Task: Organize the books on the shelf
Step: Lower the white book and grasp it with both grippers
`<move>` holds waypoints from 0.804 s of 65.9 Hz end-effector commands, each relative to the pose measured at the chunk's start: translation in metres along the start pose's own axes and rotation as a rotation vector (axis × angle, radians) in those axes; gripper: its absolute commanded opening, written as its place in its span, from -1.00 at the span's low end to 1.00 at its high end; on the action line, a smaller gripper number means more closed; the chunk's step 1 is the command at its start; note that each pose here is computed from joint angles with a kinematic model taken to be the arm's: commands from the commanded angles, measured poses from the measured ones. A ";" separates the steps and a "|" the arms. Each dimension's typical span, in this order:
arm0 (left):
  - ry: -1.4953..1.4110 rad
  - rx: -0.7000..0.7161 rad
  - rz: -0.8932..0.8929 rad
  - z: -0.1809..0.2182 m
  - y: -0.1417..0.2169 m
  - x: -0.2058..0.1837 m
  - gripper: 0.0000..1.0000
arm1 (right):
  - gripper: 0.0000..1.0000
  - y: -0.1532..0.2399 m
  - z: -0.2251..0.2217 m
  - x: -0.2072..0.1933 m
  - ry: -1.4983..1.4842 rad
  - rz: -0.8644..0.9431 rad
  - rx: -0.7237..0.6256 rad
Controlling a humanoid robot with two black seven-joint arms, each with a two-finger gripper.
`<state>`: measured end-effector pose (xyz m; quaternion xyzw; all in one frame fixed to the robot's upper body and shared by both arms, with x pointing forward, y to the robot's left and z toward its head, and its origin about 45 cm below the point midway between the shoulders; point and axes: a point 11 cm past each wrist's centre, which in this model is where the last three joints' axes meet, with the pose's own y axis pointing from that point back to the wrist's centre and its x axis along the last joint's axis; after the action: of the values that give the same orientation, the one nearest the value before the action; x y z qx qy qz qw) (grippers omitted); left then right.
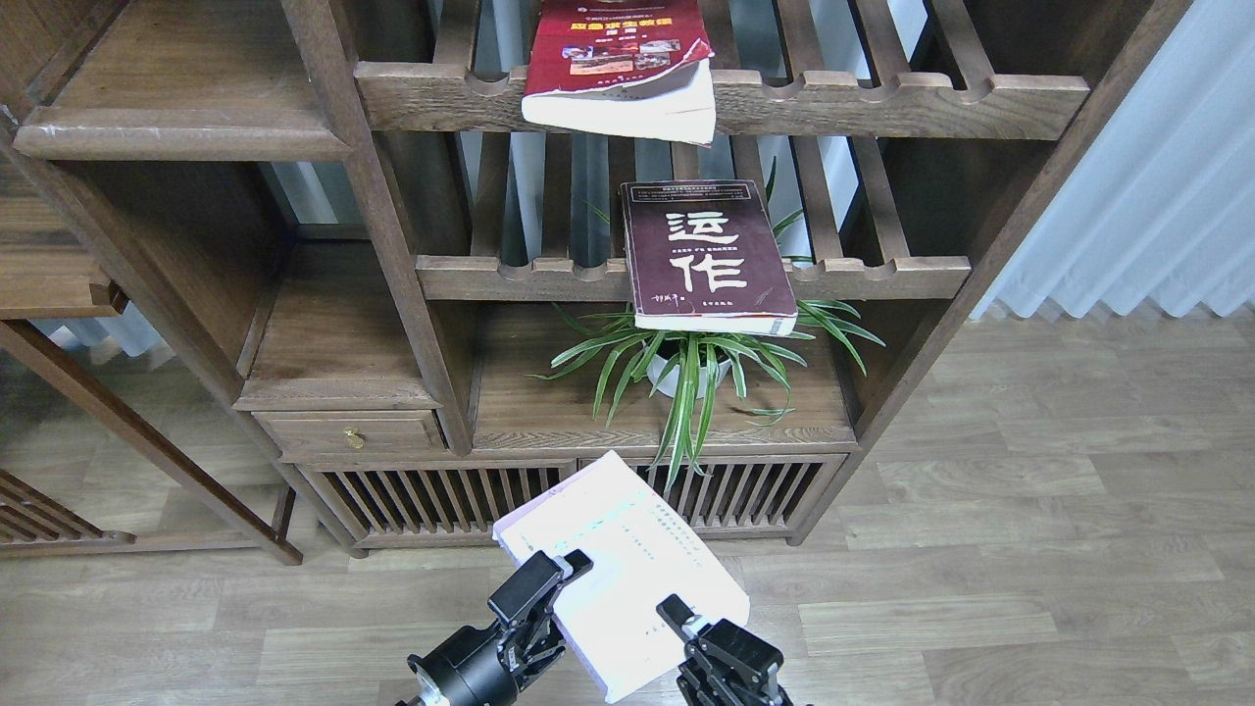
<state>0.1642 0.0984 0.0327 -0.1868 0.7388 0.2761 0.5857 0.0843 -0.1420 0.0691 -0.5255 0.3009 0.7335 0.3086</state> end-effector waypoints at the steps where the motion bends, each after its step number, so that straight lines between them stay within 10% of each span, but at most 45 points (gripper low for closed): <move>1: 0.008 0.003 0.005 -0.003 0.001 0.002 0.06 | -0.87 0.000 0.001 0.000 -0.001 -0.001 -0.003; 24: 0.090 -0.003 -0.016 -0.006 -0.002 0.000 -0.81 | -0.87 0.000 0.001 0.000 0.001 0.001 -0.004; 53: 0.113 -0.014 -0.044 -0.003 -0.003 -0.008 -0.90 | -0.77 0.006 -0.004 0.011 0.004 0.037 0.012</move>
<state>0.1613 0.0887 0.0389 -0.2150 0.7681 0.2531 0.5475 0.0812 -0.1443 0.0633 -0.5230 0.3075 0.7356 0.3014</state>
